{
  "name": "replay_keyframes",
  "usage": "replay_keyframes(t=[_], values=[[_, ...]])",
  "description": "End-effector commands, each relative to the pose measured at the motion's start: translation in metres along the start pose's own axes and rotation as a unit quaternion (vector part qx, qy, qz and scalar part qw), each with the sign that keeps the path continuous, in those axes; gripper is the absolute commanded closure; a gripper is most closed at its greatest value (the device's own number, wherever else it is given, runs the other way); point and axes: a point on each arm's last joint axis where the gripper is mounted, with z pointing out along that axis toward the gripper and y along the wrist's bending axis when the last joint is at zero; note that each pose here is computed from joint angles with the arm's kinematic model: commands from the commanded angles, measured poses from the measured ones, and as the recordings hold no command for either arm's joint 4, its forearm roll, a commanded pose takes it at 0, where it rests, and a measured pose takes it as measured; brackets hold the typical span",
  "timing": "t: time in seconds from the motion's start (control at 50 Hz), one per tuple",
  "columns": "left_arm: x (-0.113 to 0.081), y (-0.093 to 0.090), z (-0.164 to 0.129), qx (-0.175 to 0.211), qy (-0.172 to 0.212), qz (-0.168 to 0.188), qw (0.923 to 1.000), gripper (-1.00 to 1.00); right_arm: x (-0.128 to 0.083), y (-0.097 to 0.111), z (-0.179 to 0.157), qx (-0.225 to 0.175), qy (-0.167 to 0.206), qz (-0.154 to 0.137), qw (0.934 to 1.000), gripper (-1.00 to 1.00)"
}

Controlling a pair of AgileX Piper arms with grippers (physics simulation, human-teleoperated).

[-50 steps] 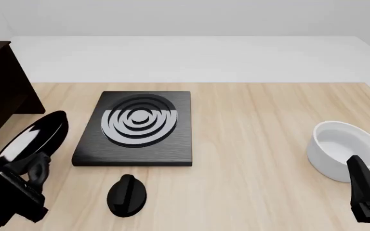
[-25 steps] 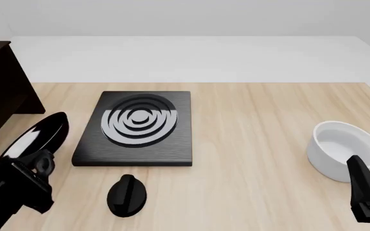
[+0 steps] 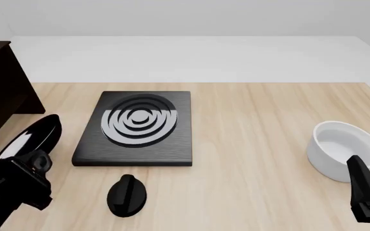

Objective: Put the frying pan under the cabinet shelf.

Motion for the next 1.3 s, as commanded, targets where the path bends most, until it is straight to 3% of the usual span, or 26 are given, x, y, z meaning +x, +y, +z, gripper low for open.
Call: replay_keyframes(t=[0.02, 0.4, 0.7, 1.3], values=[[0.005, 0.001, 0.006, -0.014, 0.008, 0.006, 0.9999, 1.00, 0.000, 0.000, 0.000, 0.000, 0.000, 0.000, 1.0000, -1.00], [0.013, 0.000, 0.014, -0.027, 0.020, -0.010, 0.9994, 1.00, 0.000, 0.000, 0.000, 0.000, 0.000, 0.000, 1.0000, -1.00], [0.030, -0.010, 0.028, -0.025, 0.047, -0.007, 0.9986, 1.00, 0.000, 0.000, 0.000, 0.000, 0.000, 0.000, 1.0000, -1.00], [0.042, 0.004, 0.021, -0.060, 0.084, -0.040, 0.9938, 1.00, 0.000, 0.000, 0.000, 0.000, 0.000, 0.000, 1.0000, -1.00]])
